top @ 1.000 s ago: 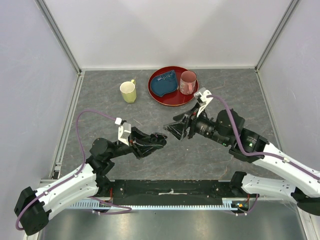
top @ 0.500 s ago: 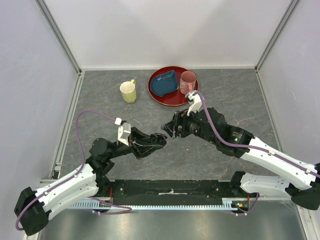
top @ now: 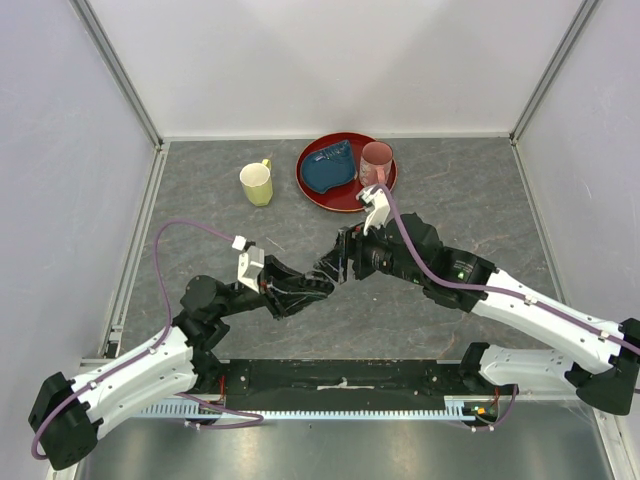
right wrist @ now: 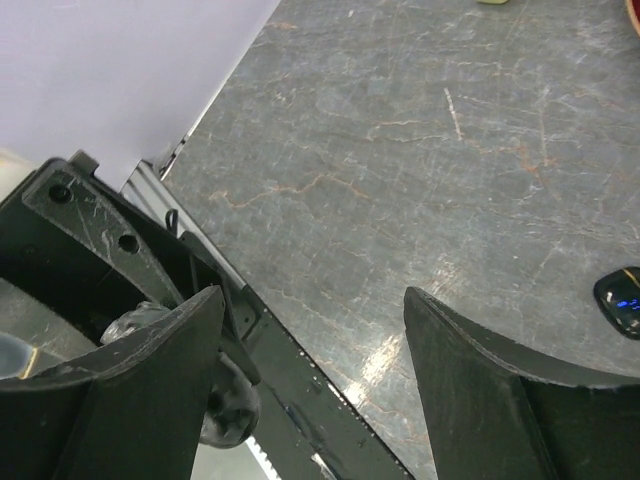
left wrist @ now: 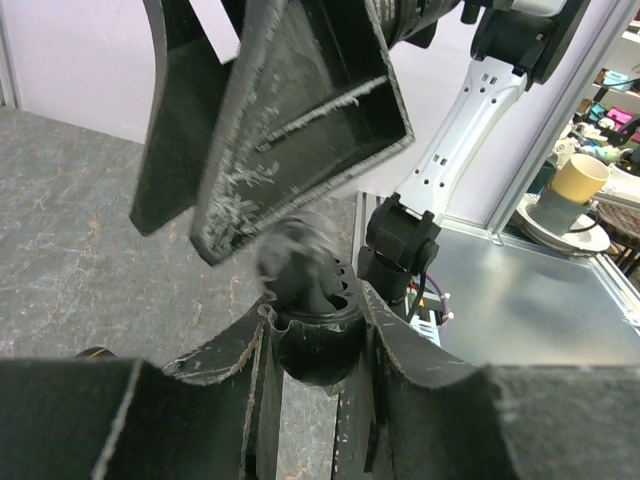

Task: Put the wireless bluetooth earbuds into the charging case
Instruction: Close the charging case, then place the charging case at the center of the board.

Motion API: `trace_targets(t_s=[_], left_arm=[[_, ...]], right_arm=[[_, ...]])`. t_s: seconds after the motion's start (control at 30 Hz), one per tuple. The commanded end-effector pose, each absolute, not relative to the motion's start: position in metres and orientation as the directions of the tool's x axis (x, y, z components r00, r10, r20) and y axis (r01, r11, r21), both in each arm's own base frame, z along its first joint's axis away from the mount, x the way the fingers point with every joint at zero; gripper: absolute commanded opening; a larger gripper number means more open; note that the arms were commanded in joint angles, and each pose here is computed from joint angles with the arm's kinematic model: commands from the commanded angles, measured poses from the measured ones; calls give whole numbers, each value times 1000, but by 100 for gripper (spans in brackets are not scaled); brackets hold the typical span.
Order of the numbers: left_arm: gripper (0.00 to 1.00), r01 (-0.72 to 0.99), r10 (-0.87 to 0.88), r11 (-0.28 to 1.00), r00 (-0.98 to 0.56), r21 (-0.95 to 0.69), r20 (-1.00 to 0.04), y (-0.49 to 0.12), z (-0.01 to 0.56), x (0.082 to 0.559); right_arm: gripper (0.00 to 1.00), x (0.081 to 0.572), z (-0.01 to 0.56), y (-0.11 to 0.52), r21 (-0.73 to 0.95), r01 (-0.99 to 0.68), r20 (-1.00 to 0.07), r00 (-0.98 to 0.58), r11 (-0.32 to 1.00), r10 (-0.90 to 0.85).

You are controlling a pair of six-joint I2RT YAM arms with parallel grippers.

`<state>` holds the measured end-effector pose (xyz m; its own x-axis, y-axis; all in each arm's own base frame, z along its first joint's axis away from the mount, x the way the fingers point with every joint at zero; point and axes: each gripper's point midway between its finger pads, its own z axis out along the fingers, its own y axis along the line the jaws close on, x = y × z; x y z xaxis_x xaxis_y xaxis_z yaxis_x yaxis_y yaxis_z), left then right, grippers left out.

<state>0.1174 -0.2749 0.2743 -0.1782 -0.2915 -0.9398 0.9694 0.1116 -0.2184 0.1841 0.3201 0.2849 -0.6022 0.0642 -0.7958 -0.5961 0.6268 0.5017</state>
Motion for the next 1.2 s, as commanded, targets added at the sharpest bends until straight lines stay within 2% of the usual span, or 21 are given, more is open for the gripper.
trace_targets(t_s=[0.0, 0.37, 0.57, 0.73, 1.17], left_arm=[[2, 981, -346, 125, -99, -150, -933, -271, 294, 118], [2, 964, -379, 200, -87, -174, -921, -265, 295, 130], [2, 965, -369, 194, -97, -178, -924, -266, 294, 130], [2, 963, -364, 195, -104, -185, -926, -267, 293, 131], [2, 959, -366, 198, -118, -201, -923, -271, 297, 135]], right_arm=[[79, 167, 276, 329, 528, -636, -772, -635, 563, 7], [79, 150, 275, 325, 546, -674, -771, -636, 497, -15], [80, 173, 298, 307, 530, -614, -809, -573, 585, 131], [82, 174, 323, 300, 537, -639, -830, -516, 550, 210], [80, 145, 257, 330, 587, -654, -748, -664, 477, 9]])
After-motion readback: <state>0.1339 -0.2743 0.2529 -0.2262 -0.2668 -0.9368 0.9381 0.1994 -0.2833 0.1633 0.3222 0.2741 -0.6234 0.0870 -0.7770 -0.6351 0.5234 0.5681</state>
